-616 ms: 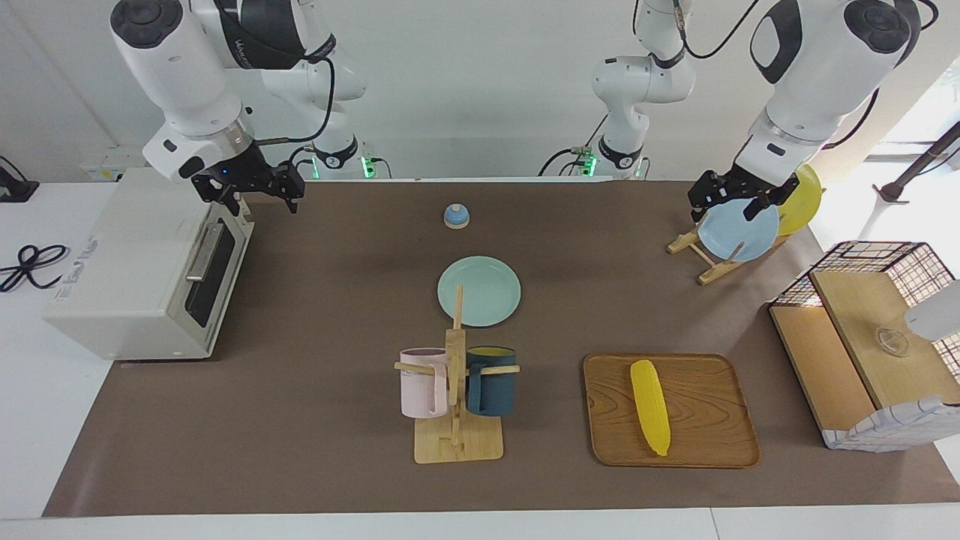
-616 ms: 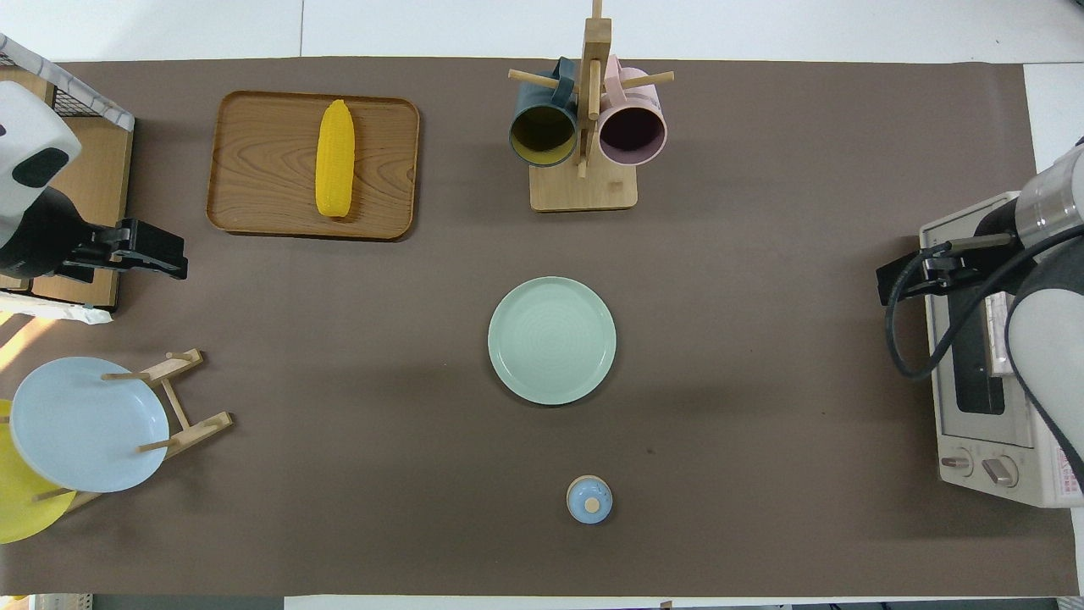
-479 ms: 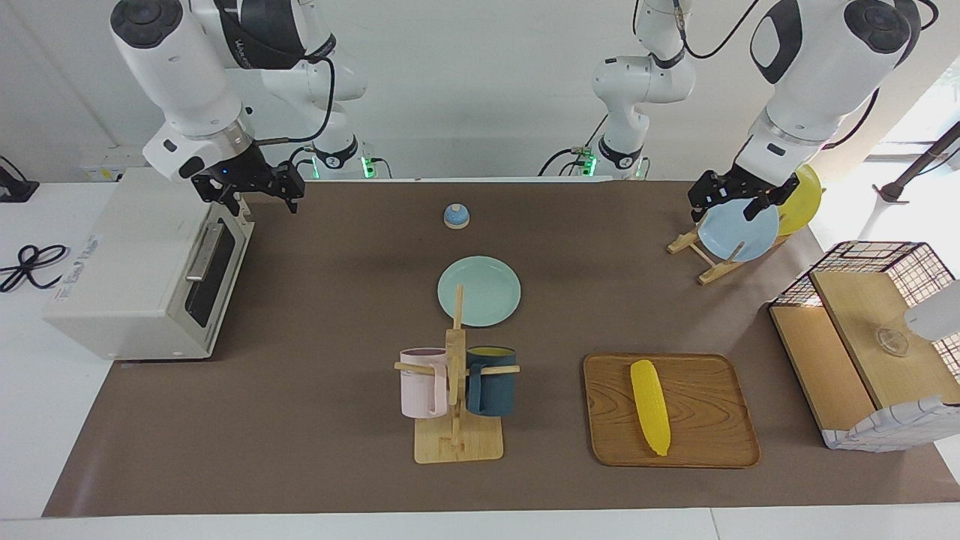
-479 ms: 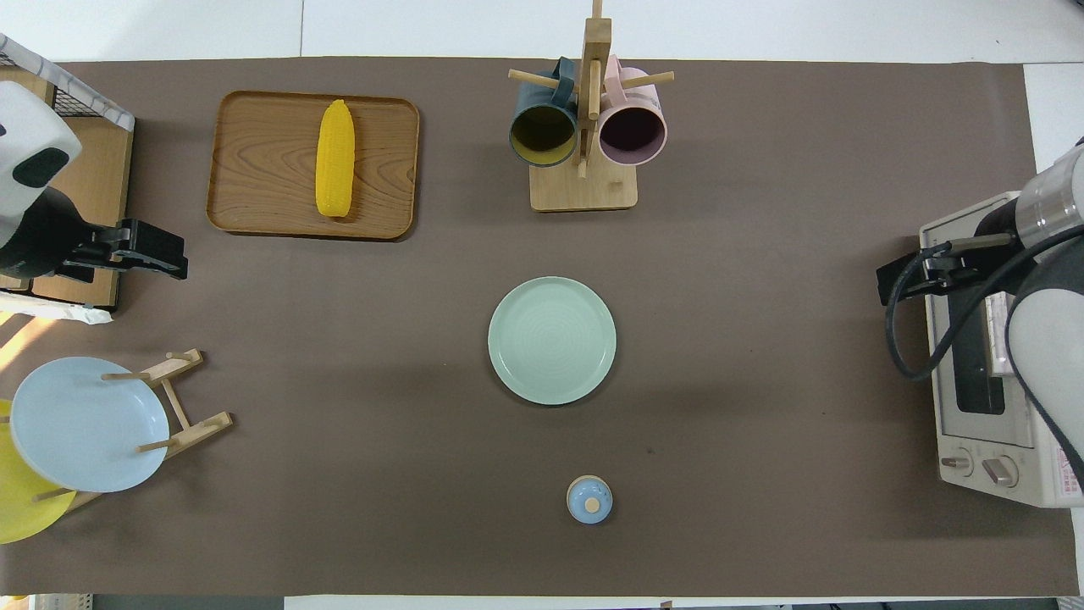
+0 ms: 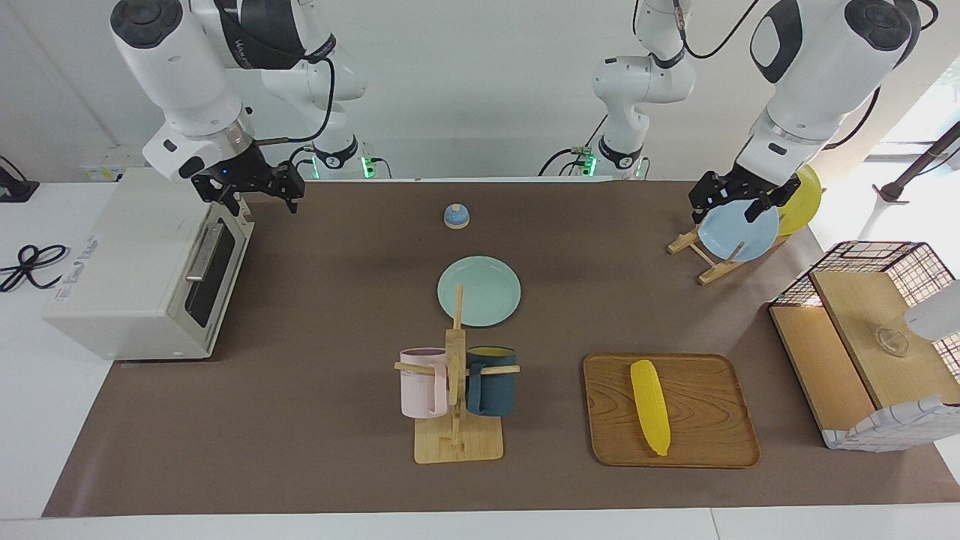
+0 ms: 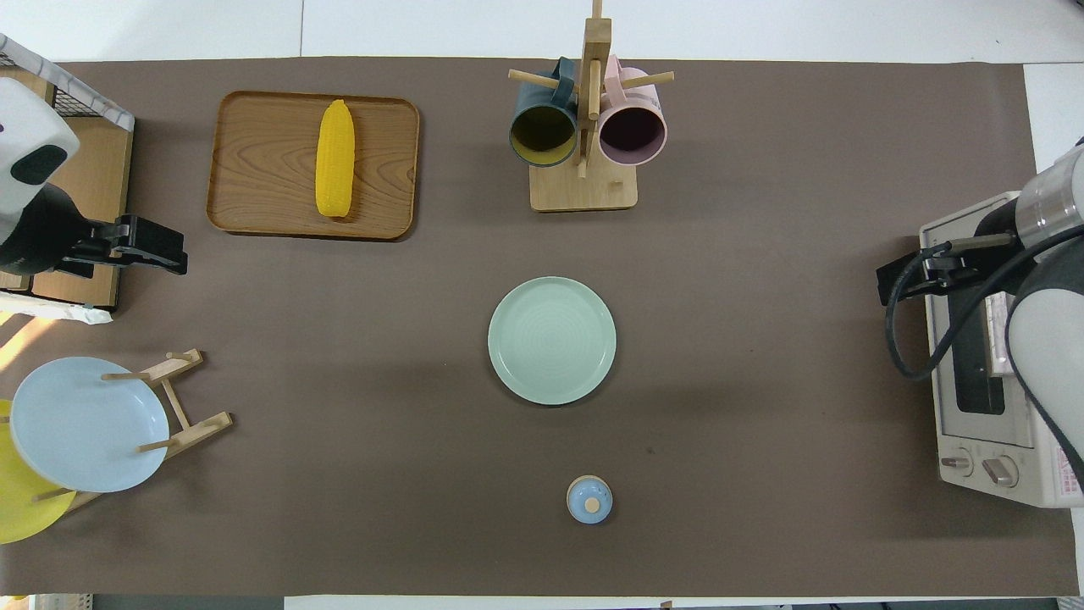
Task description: Put corn in oven
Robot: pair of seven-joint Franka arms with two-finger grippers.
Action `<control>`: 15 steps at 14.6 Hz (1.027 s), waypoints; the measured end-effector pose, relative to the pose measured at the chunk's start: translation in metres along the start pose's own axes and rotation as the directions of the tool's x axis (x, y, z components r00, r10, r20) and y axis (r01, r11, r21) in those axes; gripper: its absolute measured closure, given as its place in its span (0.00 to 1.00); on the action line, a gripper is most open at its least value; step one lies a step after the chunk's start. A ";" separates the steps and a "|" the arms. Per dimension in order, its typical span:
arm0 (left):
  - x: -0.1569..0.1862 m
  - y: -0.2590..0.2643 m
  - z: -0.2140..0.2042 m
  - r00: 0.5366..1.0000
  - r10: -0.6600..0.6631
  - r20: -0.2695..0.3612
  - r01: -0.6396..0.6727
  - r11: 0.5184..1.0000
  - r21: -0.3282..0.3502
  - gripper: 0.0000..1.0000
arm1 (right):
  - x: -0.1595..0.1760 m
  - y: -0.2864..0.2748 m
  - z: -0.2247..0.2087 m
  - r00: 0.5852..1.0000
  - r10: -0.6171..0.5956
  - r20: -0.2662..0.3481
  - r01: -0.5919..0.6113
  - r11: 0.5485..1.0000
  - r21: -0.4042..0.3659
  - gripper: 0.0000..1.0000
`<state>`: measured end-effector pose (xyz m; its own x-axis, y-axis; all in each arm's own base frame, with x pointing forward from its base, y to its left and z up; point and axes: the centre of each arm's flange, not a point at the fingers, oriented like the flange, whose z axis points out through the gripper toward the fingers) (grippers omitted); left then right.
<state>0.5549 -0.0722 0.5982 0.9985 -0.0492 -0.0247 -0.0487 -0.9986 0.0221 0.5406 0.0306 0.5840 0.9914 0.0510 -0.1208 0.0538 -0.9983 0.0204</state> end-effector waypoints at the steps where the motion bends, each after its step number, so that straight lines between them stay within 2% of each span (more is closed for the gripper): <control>1: 0.001 0.000 -0.001 1.000 0.000 -0.013 0.000 1.000 -0.001 0.00 | 0.000 0.000 0.000 1.000 0.000 0.000 0.000 1.000 0.000 0.00; 6: 0.008 0.004 0.003 0.999 0.002 -0.035 -0.003 1.000 -0.016 0.00 | 0.000 0.000 0.000 1.000 0.000 0.000 0.000 1.000 0.000 0.00; 15: 0.069 0.022 0.076 1.000 0.017 0.014 -0.017 0.999 -0.034 0.00 | 0.000 0.000 0.000 1.000 0.000 0.000 0.000 1.000 0.000 0.00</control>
<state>0.6207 -0.0995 0.5206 0.9970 -0.0669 -0.0380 -0.0647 -0.9963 0.0563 0.5406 0.0306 0.5840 0.9914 0.0510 -0.1208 0.0538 -0.9983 0.0204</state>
